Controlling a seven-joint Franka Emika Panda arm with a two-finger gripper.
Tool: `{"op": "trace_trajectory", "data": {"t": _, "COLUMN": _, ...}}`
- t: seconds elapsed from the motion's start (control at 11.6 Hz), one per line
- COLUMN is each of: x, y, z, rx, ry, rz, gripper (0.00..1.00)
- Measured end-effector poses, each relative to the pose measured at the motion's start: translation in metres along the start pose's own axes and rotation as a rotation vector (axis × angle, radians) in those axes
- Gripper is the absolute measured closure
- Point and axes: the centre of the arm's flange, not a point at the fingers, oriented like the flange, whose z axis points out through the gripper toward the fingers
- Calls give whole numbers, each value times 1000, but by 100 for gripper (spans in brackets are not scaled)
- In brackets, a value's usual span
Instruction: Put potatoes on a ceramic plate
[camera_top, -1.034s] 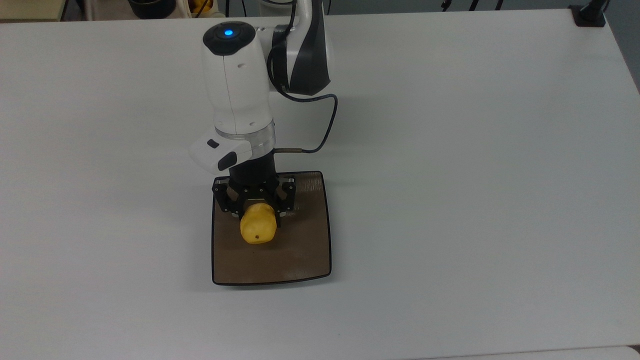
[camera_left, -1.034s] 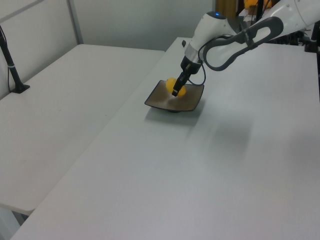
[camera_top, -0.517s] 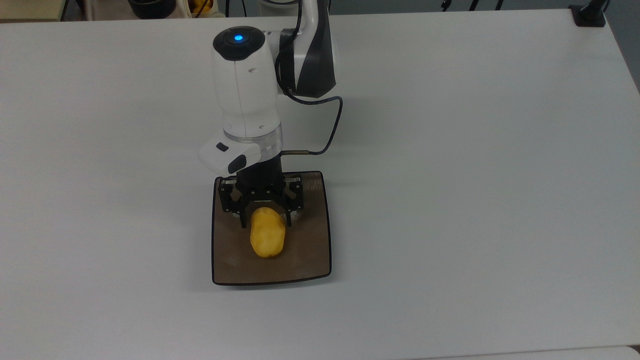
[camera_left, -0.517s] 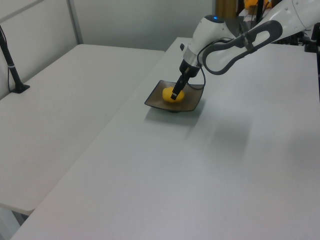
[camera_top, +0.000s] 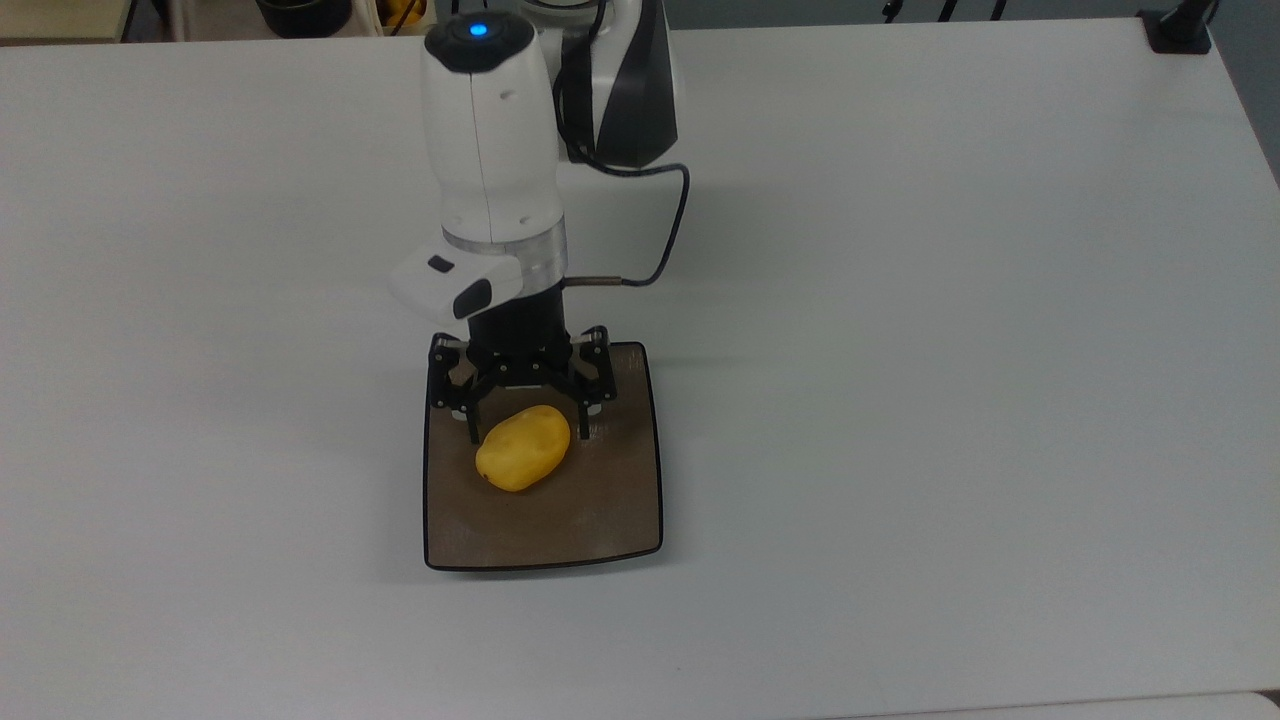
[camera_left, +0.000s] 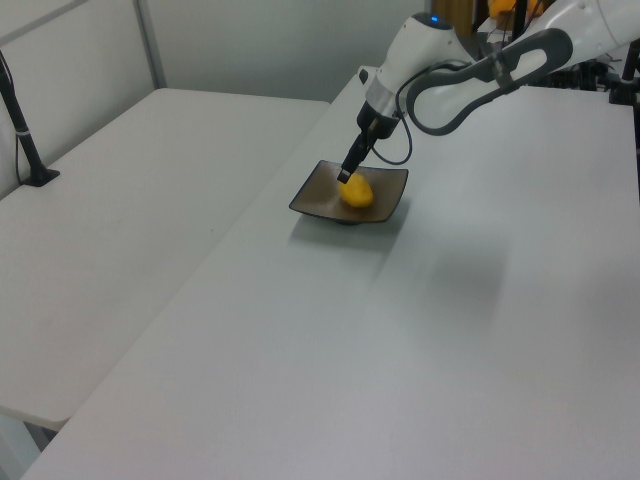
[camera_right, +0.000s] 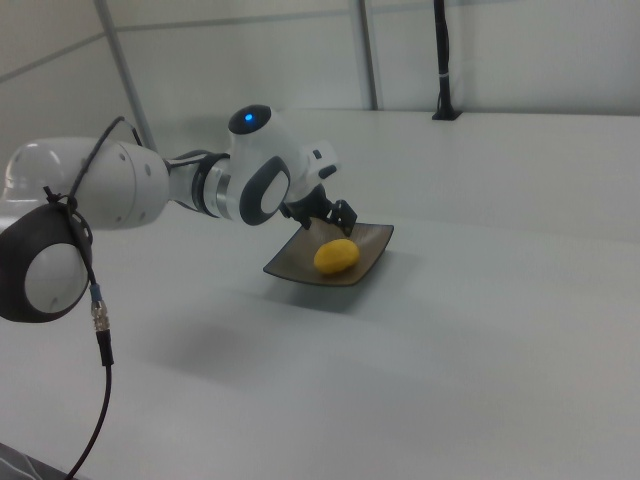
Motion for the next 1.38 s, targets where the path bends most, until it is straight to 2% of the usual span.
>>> {"op": "trace_trajectory", "data": {"t": 0.17, "x": 5, "y": 2, "z": -38, "rx": 9, "ry": -76, "rz": 3, "gripper": 0}}
{"op": "trace_trajectory", "data": {"t": 0.43, "x": 4, "y": 16, "z": -129, "rx": 23, "ry": -216, "rz": 25, "gripper": 0}}
{"op": "trace_trajectory", "data": {"t": 0.6, "x": -5, "y": 20, "z": -196, "rx": 34, "ry": -301, "rz": 46, "gripper": 0}}
{"op": "trace_trajectory", "data": {"t": 0.86, "x": -24, "y": 16, "z": -284, "rx": 34, "ry": -370, "rz": 124, "gripper": 0}}
{"op": "trace_trajectory", "data": {"t": 1.12, "x": -45, "y": 13, "z": -330, "rx": 37, "ry": -426, "rz": 139, "gripper": 0}}
{"op": "trace_trajectory", "data": {"t": 1.38, "x": -61, "y": 11, "z": -345, "rx": 41, "ry": -446, "rz": 138, "gripper": 0}}
